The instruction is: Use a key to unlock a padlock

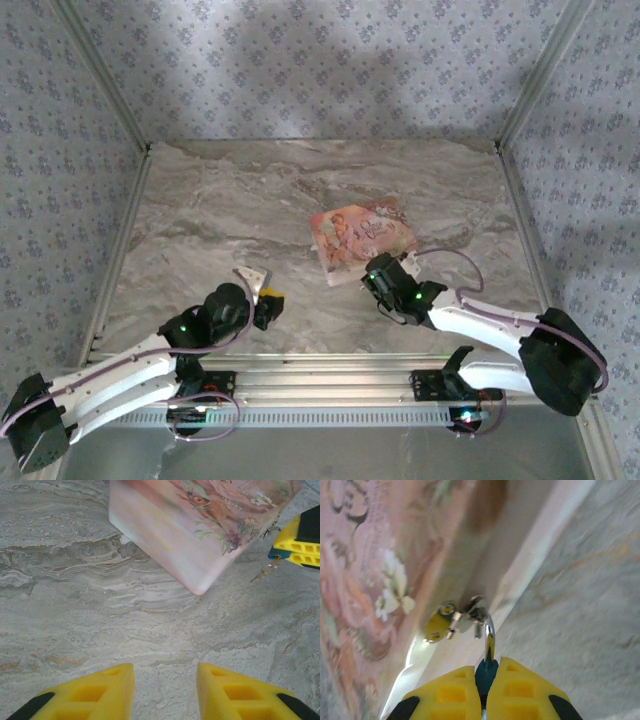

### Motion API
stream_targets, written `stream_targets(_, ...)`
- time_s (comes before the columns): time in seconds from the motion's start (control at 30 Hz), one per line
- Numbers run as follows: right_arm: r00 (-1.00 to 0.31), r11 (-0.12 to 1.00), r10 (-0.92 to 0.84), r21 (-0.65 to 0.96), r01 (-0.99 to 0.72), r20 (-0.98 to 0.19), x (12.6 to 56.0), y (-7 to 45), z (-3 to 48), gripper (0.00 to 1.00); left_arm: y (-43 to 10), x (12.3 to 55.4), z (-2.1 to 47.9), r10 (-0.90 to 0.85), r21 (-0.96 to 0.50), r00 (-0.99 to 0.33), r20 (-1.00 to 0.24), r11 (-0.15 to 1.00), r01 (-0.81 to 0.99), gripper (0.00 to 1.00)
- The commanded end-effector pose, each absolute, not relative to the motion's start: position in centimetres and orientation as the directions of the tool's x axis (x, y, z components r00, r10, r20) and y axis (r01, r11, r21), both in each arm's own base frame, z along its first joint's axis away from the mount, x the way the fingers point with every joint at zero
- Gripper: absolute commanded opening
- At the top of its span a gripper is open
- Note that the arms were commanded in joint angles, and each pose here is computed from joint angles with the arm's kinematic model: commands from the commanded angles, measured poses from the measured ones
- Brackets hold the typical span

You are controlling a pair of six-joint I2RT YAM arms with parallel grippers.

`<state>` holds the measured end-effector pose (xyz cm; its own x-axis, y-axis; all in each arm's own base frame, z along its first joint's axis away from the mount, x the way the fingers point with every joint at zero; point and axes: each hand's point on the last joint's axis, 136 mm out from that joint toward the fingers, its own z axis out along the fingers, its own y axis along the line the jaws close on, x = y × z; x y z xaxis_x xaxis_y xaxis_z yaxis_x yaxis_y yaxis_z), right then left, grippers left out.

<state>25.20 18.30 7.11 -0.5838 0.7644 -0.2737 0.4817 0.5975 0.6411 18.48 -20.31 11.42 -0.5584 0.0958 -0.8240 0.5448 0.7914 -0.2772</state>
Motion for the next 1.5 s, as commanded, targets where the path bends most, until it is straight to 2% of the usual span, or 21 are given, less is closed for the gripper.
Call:
stream_targets(0.0,-0.574,0.613,0.758,0.640,0.464,-0.309,26.2,17.7,6.4,0.00,-20.3,18.4,11.7,0.095,-0.285,-0.566,-0.819,0.788,0.546,0.38)
stream_targets(0.13,-0.580,0.618,0.750,0.647,0.446,-0.317,27.0,17.8,5.9,0.00,-20.3,18.4,11.8,0.097,-0.285,-0.564,-0.820,0.786,0.549,0.38)
stream_targets(0.57,-0.506,0.607,0.777,0.661,0.442,-0.375,29.5,14.3,9.1,0.00,-20.3,18.5,12.3,0.102,-0.277,-0.564,-0.820,0.791,0.545,0.38)
stream_targets(0.9,-0.621,0.662,0.699,0.650,0.374,-0.354,30.9,13.9,8.3,0.00,-20.3,18.7,12.6,0.105,-0.270,-0.567,-0.817,0.799,0.537,0.39)
stream_targets(1.1,-0.610,0.680,0.691,0.636,0.365,-0.388,30.2,13.0,10.1,0.00,-19.8,18.8,13.1,0.134,-0.234,-0.565,-0.814,0.814,0.531,0.40)
stream_targets(1.17,-0.592,0.684,0.694,0.632,0.364,-0.410,29.6,12.3,11.4,0.00,-19.3,18.9,13.4,0.159,-0.203,-0.564,-0.810,0.827,0.525,0.45)
stream_targets(1.23,-0.580,0.691,0.690,0.632,0.351,-0.433,28.9,11.7,12.8,0.00,-18.6,19.1,14.0,0.182,-0.168,-0.563,-0.806,0.842,0.513,0.55)
stream_targets(1.3,-0.583,0.701,0.678,0.633,0.330,-0.447,28.1,11.5,13.9,0.00,-17.8,19.5,14.6,0.190,-0.142,-0.567,-0.801,0.861,0.488,0.96)
stream_targets(1.47,-0.662,0.746,0.590,0.626,0.229,-0.462,26.6,13.6,15.7,0.00,-15.0,20.4,15.8,0.156,-0.118,-0.613,-0.775,0.917,0.382,0.98)
